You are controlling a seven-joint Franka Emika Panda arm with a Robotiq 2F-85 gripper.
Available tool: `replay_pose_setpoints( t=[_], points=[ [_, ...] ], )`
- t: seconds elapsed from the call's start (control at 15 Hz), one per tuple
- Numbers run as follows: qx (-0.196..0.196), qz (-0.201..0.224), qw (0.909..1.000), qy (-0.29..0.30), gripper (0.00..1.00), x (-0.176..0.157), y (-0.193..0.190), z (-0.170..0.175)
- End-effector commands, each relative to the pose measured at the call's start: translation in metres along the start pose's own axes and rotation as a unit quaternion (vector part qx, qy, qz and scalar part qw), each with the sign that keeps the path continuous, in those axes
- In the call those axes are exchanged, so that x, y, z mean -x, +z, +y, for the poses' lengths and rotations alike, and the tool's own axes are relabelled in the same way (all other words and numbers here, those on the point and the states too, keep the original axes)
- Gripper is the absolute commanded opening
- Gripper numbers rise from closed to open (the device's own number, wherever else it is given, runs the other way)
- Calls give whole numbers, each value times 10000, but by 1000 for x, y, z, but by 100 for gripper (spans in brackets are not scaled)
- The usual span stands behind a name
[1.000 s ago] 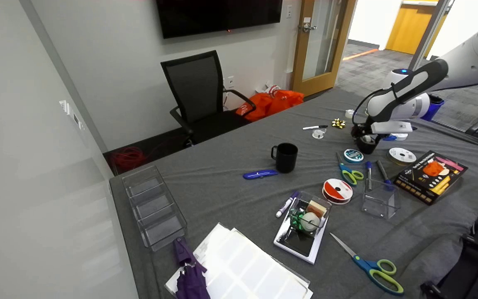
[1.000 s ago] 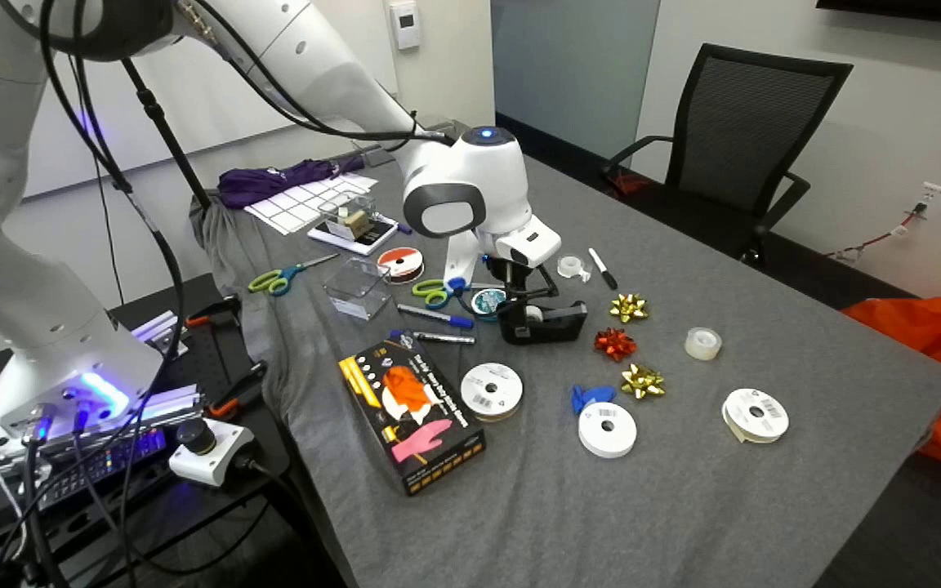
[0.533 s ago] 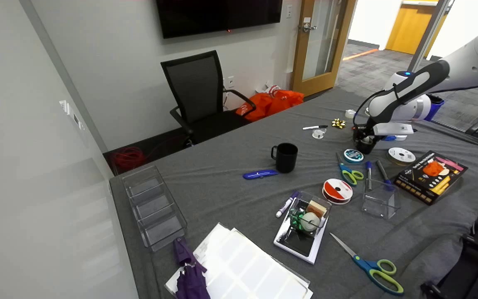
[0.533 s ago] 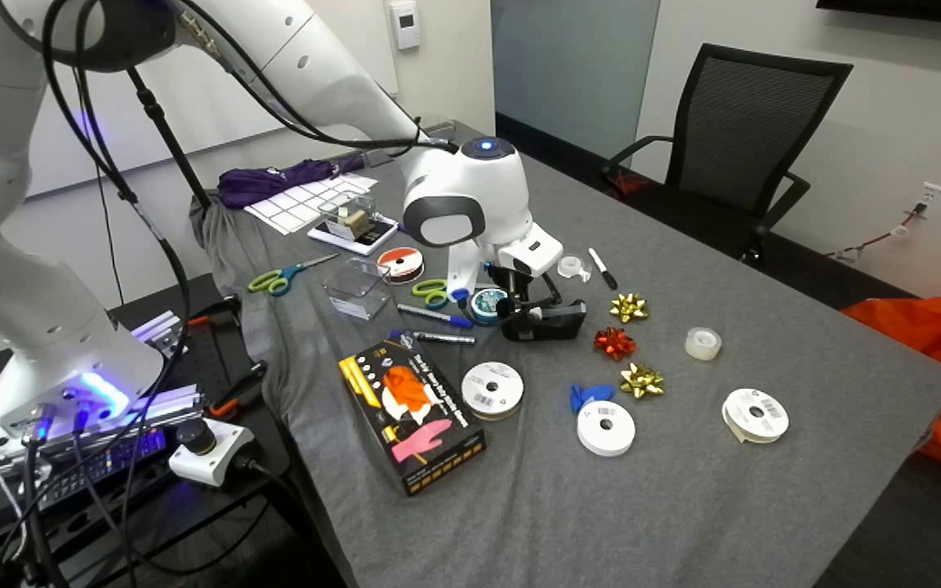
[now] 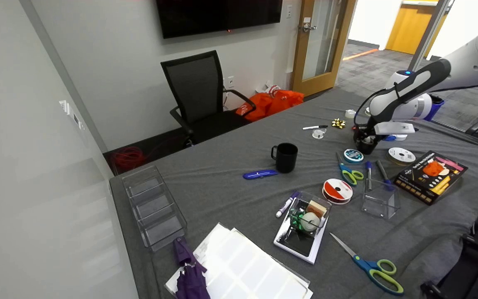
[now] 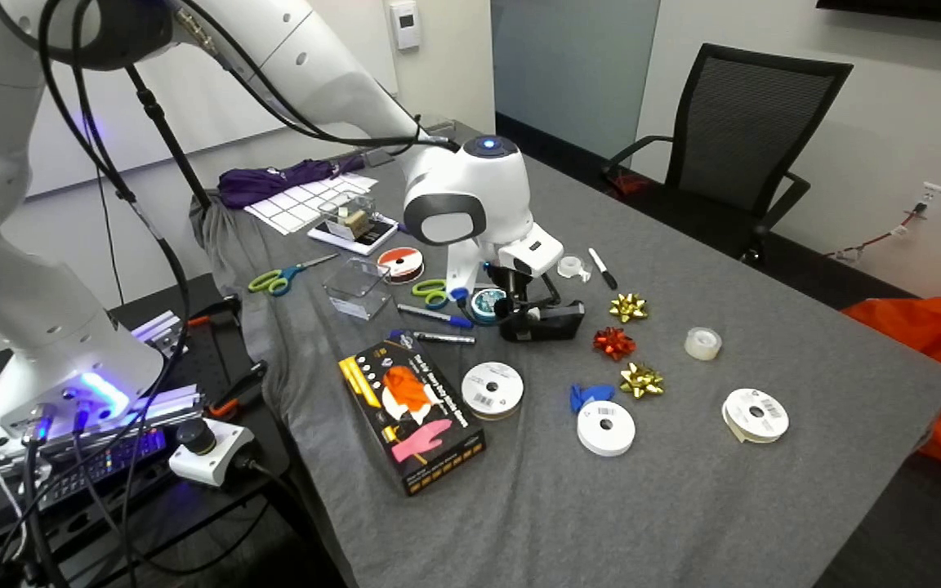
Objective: Put the black object on top of the black box.
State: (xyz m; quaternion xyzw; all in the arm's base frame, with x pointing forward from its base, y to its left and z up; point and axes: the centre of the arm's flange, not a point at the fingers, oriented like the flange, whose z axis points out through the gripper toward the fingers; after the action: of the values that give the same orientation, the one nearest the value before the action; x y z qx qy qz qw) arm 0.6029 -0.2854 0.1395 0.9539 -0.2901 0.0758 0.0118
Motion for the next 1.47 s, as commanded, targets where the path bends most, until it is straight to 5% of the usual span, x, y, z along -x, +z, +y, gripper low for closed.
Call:
replay_pose_setpoints(
  t=[0.0,0.53,1.4],
  points=[
    [-8,-237,9997,-117,43,7,-27,3],
    [-104,-74,9934,-1138,43,55,-58,33],
    [-720,281,9481,-3084,43,133,-138,113]
  ],
)
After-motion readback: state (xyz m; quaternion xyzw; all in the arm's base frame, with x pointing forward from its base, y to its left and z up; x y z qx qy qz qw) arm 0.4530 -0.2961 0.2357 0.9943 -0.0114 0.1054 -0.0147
